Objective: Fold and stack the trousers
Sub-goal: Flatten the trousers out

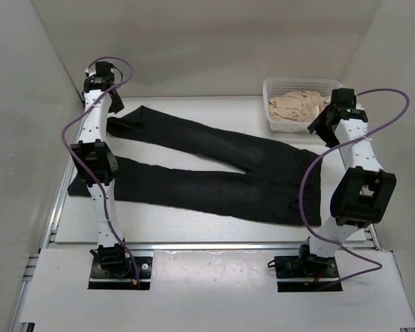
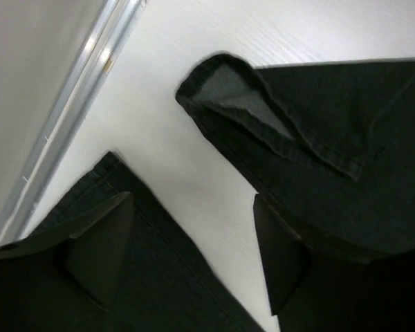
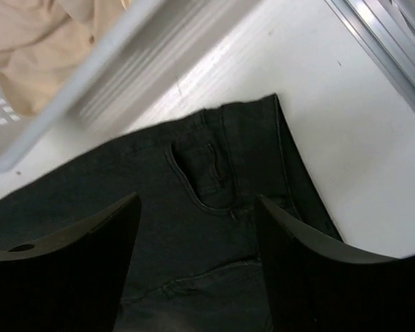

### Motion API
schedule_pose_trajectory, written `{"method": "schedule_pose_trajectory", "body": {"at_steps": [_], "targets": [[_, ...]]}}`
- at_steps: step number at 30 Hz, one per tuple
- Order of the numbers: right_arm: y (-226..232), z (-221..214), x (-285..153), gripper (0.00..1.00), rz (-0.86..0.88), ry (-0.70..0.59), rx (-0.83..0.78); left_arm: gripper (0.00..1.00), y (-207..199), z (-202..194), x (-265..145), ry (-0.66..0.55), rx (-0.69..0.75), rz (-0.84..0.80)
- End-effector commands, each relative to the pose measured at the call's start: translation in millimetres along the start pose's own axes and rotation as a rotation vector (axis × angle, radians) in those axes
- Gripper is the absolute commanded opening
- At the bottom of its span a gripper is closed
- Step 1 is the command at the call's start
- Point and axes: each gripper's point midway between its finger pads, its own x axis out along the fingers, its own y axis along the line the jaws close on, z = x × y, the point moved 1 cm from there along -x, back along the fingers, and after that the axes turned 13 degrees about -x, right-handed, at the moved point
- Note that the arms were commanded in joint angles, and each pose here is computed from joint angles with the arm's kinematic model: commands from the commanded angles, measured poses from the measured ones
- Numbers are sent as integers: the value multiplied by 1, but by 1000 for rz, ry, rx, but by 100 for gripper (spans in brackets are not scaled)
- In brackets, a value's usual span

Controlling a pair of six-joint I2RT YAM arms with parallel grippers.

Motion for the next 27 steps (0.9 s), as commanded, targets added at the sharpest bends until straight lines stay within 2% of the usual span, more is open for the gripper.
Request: {"method": "schedule_pose_trajectory", "body": {"at_steps": [1, 3, 4, 5, 6, 9, 10, 12, 13, 14, 15, 16, 18, 19, 23, 25, 27], "targets": [[-10, -19, -12, 71, -25, 0, -14, 77, 18, 69, -70, -143, -152, -165], [-10, -31, -15, 66, -4, 24, -16, 45, 20, 64, -68, -126, -125, -153], [-10, -33, -18, 64, 10, 18, -14, 17, 20, 60, -67, -113, -109, -157], [-12, -47, -15, 62, 11, 51, -19, 10, 20, 54, -66, -92, -101, -161], [-12, -51, -16, 54, 23, 52, -18, 10, 19, 50, -64, -77, -85, -168], [-4, -60, -20, 42, 89, 66, -25, 10, 8, 26, -53, -24, -19, -161], [-4, -67, -20, 35, 102, 82, -26, 10, 6, 18, -51, -3, -2, -156], [1, -75, -21, 27, 142, 100, -36, 10, -3, -12, -43, 82, 26, -177], [8, -85, -21, 19, 193, 137, -36, 12, -9, -22, -46, 112, 32, -200], [10, -98, -19, 15, 220, 163, -35, 17, -12, -44, -39, 187, 24, -217], [11, -106, -17, 13, 241, 187, -34, 23, -18, -51, -35, 208, 12, -240], [16, -112, -18, 13, 266, 190, -41, 38, -21, -58, -32, 228, 5, -255], [16, -135, -14, 13, 280, 244, -60, 44, -34, -73, -24, 287, -2, -311], [15, -139, -13, 13, 277, 253, -60, 44, -39, -78, -19, 308, -1, -325], [24, -146, -14, 15, 300, 261, -84, 16, -60, -90, -7, 339, 26, -339], [29, -140, -15, 15, 311, 248, -101, 16, -69, -93, -1, 339, 35, -346], [30, -142, -9, 15, 304, 267, -101, 26, -81, -100, 0, 342, 42, -356]]}}
